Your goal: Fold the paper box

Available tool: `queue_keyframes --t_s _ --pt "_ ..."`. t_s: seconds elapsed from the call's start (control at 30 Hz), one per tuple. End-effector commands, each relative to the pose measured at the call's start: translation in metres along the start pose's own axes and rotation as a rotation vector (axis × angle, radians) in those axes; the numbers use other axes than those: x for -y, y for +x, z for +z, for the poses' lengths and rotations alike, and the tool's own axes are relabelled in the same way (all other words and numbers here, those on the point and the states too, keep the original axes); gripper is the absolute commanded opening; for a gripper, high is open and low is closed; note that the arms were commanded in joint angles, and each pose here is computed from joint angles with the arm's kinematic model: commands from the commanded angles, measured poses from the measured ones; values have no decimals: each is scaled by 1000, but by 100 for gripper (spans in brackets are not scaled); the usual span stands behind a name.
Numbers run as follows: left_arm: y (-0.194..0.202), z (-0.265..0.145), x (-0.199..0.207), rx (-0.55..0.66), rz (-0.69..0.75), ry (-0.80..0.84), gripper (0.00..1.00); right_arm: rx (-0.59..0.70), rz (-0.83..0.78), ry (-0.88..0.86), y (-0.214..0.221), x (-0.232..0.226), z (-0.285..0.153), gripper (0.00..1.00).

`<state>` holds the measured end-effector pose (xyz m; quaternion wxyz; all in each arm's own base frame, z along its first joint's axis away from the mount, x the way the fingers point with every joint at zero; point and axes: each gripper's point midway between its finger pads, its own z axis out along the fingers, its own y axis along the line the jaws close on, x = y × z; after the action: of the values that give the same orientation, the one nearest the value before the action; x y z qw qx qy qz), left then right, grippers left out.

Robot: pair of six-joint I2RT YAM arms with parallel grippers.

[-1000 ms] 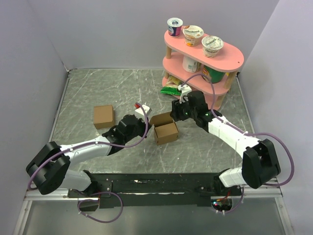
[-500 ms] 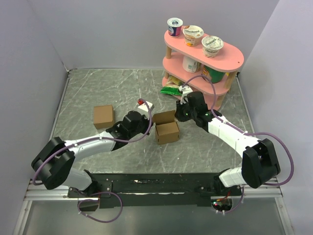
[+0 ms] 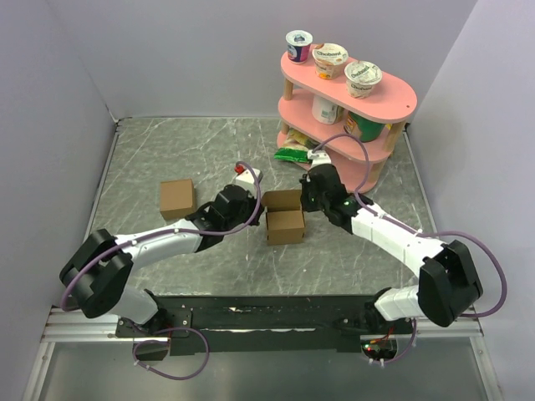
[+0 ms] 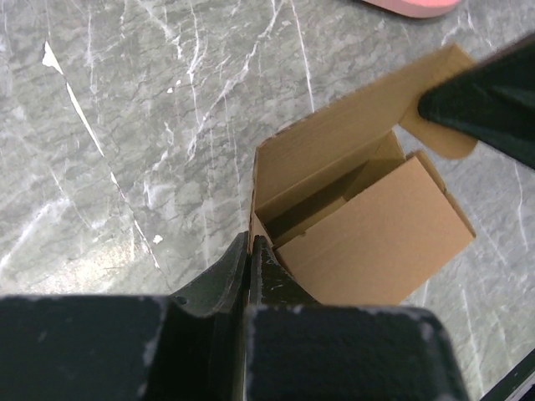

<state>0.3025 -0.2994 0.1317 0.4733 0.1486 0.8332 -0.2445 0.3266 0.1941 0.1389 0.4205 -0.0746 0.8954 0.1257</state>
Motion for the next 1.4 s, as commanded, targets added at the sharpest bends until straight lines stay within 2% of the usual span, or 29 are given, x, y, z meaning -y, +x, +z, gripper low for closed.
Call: queue_keyframes --t_s 0.0,0.43,0.87,1.37 --pt "-1 5 5 -13 -62 -7 1 98 85 73 -9 1 -11 5" --pt "7 6 10 -12 -102 -22 1 92 159 148 23 4 -9 0" --pt "3 2 15 29 -111 -32 1 157 192 186 12 2 -22 0" --pt "1 -9 15 89 -84 -87 1 148 185 161 1 -13 -23 0"
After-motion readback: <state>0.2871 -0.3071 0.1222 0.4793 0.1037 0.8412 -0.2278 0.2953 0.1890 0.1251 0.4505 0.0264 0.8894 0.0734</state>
